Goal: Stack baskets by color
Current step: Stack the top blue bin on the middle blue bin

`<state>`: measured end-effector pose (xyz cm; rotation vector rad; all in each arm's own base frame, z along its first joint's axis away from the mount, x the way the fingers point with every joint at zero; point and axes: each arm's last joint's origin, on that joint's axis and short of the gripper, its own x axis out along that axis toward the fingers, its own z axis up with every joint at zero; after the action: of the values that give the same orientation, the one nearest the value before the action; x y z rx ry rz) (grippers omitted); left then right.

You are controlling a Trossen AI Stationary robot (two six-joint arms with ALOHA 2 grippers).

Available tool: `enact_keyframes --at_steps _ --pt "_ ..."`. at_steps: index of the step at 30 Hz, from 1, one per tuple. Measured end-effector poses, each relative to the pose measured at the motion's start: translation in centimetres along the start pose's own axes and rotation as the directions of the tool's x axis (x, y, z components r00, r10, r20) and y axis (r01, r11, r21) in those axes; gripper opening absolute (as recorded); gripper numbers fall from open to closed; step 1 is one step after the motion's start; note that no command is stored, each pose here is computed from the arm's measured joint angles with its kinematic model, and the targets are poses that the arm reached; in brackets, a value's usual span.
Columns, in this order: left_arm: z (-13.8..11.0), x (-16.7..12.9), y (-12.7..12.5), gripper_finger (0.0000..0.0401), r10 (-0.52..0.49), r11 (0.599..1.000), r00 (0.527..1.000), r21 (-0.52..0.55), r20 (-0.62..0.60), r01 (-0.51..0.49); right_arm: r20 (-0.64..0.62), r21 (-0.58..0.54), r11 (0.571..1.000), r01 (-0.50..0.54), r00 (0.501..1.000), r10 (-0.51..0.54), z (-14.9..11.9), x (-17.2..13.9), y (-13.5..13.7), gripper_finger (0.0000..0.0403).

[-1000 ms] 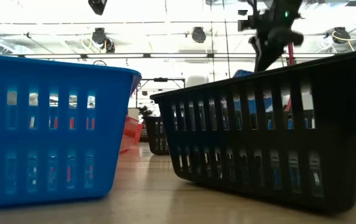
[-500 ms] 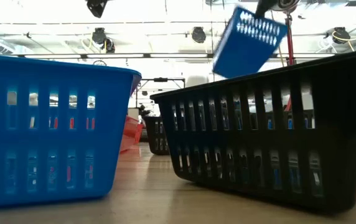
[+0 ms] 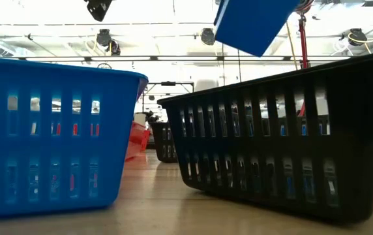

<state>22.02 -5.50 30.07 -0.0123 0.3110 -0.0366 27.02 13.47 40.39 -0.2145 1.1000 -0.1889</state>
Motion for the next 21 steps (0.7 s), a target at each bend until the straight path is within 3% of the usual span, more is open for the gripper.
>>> enact_keyframes --at_steps 10,21 --pt "-0.3 0.3 -1.0 0.0033 -0.023 0.999 1.0 0.024 -0.015 0.024 -0.005 -0.02 0.999 -0.028 1.0 0.028 1.4 0.5 3.7 0.0002" --pt "-0.3 0.2 -1.0 0.0033 -0.024 1.0 1.0 0.015 -0.011 0.024 0.015 -0.021 1.0 -0.016 1.0 0.017 1.0 0.1 4.5 0.0002"
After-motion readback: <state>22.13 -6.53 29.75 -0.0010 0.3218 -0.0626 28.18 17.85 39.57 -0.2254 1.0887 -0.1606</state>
